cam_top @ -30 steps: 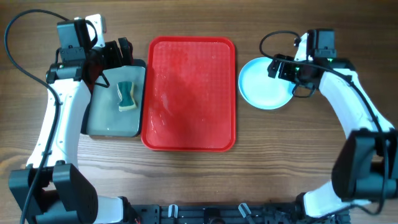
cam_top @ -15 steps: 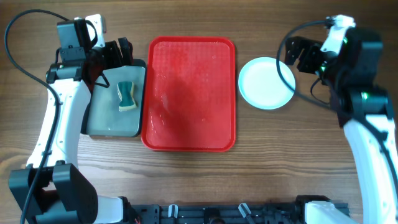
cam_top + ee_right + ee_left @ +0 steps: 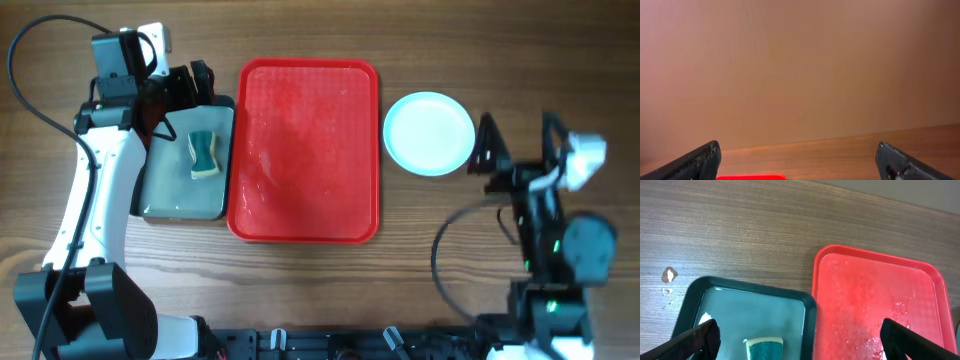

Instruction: Clean dirty plates on tray and stack at the side

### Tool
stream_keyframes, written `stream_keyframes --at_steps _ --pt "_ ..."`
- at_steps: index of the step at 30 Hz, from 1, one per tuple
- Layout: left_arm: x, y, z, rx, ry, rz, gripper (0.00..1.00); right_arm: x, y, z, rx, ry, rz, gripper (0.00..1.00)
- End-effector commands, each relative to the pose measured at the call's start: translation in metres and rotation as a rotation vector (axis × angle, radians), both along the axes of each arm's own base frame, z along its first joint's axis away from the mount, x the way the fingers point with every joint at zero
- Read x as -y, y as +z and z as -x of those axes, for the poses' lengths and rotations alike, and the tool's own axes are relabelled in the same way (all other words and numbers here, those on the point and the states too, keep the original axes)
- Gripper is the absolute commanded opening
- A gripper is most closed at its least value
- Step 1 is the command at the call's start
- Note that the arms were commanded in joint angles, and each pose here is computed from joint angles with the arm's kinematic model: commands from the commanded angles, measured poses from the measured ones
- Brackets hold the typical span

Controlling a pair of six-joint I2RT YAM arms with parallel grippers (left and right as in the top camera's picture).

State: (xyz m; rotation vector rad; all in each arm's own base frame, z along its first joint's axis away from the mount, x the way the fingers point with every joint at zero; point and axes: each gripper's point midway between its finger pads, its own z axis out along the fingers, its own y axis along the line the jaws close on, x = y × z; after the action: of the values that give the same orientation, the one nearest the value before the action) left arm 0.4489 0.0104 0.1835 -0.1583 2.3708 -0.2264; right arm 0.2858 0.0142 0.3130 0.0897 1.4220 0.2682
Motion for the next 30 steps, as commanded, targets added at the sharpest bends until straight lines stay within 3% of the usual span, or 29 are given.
stream_keyframes --at_steps 1,9,16,21,24,30 --pt "0.002 -0.003 0.0 -0.007 -0.01 0.004 1.0 0.008 -0.017 0.02 0.062 -0.05 -0.001 1.0" --pt "0.002 -0.003 0.0 -0.007 -0.01 0.004 1.0 0.005 -0.023 0.047 0.2 -0.06 -0.028 1.0" --pt "0.002 -0.003 0.0 -0.007 -0.01 0.003 1.0 0.001 -0.048 0.054 0.221 -0.039 -0.028 1.0" --pt "0.002 -0.003 0.0 -0.007 -0.01 0.004 1.0 -0.005 -0.064 0.051 0.155 -0.004 -0.01 1.0" --pt "0.002 -0.003 0.0 -0.007 -0.01 0.004 1.0 -0.011 -0.094 0.045 0.033 0.021 0.04 1.0" --pt "0.002 -0.003 0.0 -0.007 -0.01 0.004 1.0 -0.032 -0.134 0.045 -0.083 0.127 0.301 1.0"
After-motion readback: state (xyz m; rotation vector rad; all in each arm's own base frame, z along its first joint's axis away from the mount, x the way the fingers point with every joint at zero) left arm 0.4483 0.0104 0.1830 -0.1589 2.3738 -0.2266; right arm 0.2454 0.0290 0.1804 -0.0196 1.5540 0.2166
